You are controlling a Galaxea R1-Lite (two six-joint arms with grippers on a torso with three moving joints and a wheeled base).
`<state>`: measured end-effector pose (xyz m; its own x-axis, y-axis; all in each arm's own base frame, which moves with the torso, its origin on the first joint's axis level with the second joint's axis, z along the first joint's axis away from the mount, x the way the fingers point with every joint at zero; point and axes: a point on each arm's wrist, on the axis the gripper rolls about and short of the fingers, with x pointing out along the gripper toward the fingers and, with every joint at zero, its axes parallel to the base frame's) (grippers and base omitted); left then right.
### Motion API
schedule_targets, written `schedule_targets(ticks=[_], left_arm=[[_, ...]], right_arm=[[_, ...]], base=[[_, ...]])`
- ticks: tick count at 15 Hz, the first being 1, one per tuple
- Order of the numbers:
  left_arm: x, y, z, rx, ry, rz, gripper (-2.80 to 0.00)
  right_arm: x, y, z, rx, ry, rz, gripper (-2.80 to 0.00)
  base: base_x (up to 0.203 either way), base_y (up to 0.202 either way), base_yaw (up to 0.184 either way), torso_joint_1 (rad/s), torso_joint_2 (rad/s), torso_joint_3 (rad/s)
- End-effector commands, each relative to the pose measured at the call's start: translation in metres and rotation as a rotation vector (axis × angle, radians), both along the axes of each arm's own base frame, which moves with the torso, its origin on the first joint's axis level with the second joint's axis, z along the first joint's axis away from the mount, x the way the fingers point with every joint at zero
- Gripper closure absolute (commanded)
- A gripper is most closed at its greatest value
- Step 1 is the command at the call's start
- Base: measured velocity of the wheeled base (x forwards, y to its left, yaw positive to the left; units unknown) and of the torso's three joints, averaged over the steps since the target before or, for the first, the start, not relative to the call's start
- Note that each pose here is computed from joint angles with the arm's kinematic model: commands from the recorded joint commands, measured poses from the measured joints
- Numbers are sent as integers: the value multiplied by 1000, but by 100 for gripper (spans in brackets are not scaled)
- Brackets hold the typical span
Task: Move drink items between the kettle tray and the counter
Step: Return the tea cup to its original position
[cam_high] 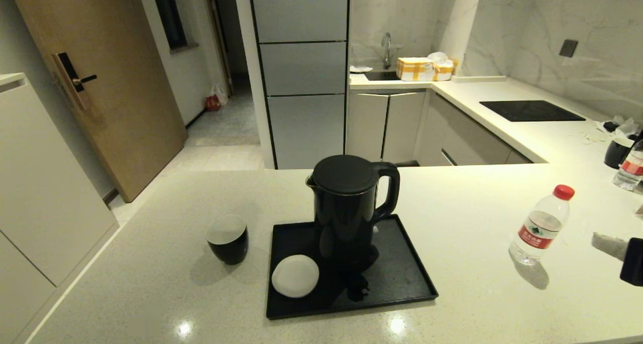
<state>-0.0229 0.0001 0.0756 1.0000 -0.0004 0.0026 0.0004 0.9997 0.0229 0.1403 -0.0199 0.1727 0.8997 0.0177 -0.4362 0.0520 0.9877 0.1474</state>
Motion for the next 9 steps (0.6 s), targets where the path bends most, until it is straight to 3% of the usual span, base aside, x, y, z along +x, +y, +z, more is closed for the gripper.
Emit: schedule_targets(ticks=[1,6,9], left_arm=[[0,0,0,0,1,0,0],[0,0,0,0,1,0,0],[0,0,0,0,1,0,0]], right_arm=[[-59,11,32,-8,-91,25,0],[-193,33,70,-46,-315,46,0],[-261,41,84,-26,-353,44,0]], base=[[0,0,0,0,0,0],[0,0,0,0,0,0],[0,0,0,0,0,0]])
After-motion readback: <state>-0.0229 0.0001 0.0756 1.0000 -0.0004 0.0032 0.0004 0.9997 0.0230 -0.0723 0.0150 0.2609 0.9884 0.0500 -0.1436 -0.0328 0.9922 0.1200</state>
